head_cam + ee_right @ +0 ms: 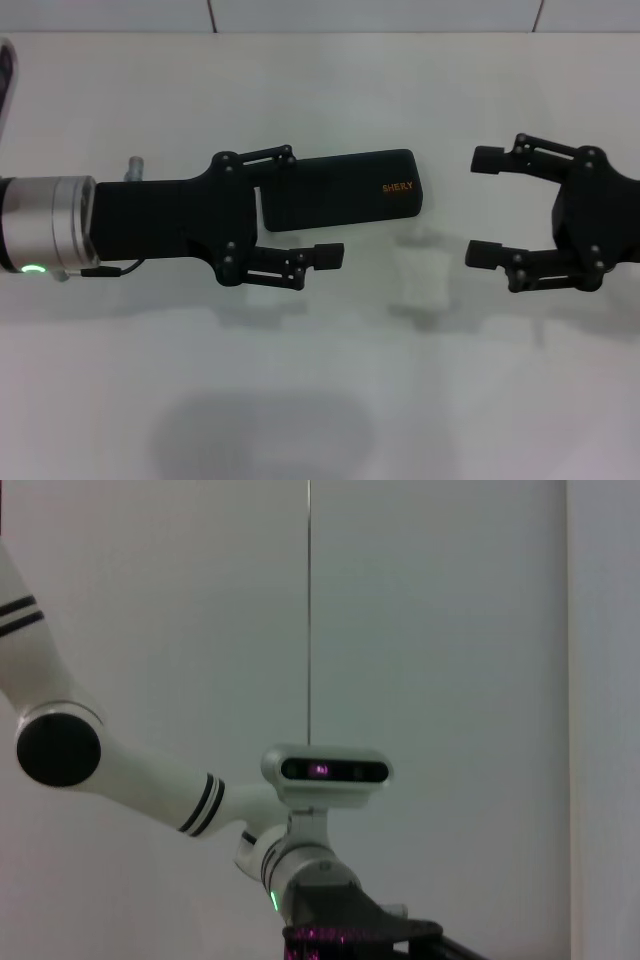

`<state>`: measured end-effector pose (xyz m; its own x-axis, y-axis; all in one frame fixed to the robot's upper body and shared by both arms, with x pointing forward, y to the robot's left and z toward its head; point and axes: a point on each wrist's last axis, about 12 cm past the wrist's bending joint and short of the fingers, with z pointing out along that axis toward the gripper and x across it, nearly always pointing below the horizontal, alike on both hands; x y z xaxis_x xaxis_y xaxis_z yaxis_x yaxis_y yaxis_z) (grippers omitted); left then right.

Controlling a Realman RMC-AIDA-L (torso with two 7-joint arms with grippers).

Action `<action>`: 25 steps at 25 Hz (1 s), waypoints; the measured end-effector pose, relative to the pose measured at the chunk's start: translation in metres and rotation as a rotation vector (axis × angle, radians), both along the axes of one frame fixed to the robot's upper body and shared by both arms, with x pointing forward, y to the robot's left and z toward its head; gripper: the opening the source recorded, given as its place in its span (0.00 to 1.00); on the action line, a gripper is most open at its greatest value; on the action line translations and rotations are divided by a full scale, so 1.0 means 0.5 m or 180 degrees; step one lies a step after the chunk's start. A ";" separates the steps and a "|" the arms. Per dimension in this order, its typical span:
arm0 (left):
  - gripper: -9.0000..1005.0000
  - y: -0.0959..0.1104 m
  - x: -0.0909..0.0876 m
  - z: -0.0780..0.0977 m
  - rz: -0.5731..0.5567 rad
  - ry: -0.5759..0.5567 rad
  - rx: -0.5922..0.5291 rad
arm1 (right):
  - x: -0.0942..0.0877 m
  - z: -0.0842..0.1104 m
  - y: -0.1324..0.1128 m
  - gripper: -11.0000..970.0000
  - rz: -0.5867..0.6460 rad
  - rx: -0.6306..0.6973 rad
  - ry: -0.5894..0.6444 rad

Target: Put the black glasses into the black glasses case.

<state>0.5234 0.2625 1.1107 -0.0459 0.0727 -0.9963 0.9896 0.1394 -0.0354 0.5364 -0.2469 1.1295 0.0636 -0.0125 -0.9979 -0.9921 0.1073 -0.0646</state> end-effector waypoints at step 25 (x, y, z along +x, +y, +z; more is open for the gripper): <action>0.88 0.012 0.000 0.003 0.0023 -0.0022 0.0022 | 0.025 -0.030 0.039 0.92 -0.0173 -0.0181 -0.0019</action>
